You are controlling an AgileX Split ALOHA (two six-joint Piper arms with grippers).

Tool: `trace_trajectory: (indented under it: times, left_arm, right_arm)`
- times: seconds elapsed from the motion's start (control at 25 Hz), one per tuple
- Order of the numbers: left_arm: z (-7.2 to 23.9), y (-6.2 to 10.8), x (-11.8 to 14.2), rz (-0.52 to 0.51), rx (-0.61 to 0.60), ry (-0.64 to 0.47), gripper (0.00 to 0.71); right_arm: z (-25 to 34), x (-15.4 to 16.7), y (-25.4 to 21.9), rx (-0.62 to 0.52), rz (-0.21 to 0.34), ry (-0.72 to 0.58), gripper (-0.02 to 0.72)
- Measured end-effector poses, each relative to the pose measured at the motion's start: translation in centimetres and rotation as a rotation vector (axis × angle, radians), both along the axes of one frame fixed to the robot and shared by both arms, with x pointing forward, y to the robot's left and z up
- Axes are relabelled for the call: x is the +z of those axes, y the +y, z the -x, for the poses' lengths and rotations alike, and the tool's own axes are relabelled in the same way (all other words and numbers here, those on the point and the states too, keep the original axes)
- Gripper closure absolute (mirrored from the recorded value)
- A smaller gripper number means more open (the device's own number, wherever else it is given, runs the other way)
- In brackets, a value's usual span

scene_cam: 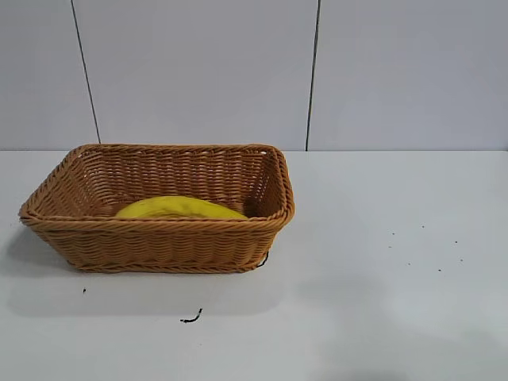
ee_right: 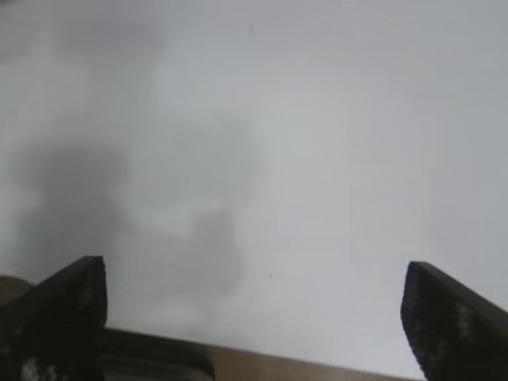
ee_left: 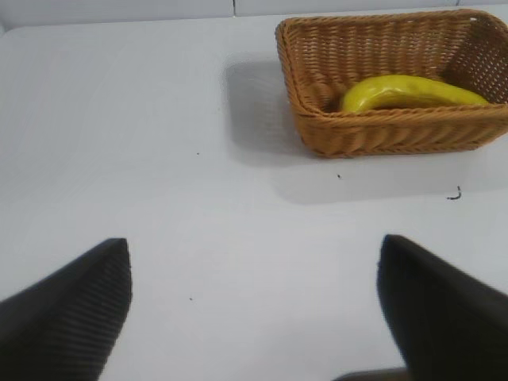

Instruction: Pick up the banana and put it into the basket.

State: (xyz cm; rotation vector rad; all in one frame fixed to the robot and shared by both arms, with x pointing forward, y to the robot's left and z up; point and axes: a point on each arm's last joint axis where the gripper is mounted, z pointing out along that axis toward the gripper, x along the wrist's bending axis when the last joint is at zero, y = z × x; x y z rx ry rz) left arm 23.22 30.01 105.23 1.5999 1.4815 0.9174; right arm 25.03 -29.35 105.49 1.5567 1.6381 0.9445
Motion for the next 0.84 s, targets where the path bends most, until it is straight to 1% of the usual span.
trace_trajectory:
  times: [0.08,0.16,0.84]
  left_arm:
    - [0.00,0.00,0.00,0.000,0.000,0.000,0.075]
    - [0.00,0.00,0.00,0.000,0.000,0.000,0.075]
    - [0.00,0.00,0.00,0.000,0.000,0.000,0.075]
  right_arm:
    - [1.14,0.04,0.01,0.000,0.001,-0.072,0.014]
    - [1.52,0.04,0.01,0.000,0.001,-0.097,0.014]
    - [1.54,-0.02,0.01,0.000,0.001,-0.097,0.014]
